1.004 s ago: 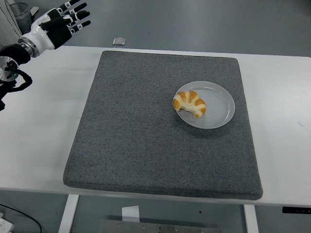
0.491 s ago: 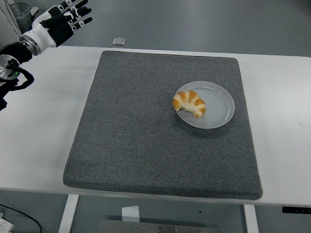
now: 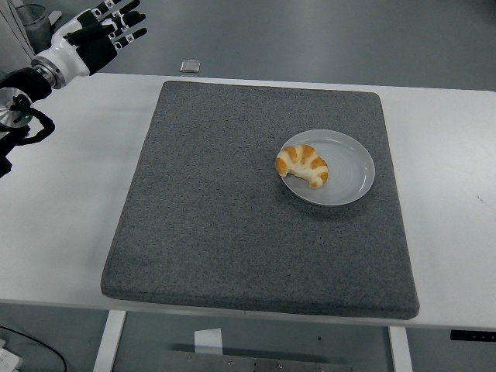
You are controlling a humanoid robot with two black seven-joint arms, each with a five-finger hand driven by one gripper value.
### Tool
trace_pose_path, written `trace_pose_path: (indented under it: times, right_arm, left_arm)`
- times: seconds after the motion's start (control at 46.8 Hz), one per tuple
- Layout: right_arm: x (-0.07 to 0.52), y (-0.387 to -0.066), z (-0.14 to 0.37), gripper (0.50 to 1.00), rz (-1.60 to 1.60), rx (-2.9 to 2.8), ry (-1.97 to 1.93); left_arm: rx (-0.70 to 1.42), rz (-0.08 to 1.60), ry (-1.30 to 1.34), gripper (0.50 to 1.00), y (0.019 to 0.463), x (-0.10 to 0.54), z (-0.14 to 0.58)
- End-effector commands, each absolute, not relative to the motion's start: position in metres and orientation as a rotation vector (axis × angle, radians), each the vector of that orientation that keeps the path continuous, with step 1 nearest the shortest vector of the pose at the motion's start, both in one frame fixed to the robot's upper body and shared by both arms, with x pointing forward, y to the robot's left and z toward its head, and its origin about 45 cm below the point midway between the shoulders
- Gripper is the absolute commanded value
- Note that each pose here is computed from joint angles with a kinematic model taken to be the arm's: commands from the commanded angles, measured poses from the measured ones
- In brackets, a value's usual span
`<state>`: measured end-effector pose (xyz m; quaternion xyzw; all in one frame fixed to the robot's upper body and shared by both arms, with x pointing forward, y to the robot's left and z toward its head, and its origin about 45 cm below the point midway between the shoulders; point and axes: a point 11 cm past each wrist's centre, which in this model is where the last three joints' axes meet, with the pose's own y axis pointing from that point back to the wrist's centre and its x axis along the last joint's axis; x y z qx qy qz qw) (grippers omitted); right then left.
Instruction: Place the bread on the plate
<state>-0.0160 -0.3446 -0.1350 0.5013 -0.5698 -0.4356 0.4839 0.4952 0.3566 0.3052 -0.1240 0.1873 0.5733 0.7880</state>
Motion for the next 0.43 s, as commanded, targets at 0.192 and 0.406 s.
trace_pose_path:
  times: [0.192, 0.406]
  right_arm:
    - [-0.017, -0.344, -0.135, 0.932, -1.062, 1.22, -1.387]
    - [-0.018, -0.345, -0.135, 0.932, -1.062, 1.218, -1.386]
  left_arm:
    - [-0.271, 1.191, 0.434, 1.0, 0.33, 0.499, 0.296]
    - [-0.272, 1.194, 0.443, 1.0, 0.326, 0.5, 0.292]
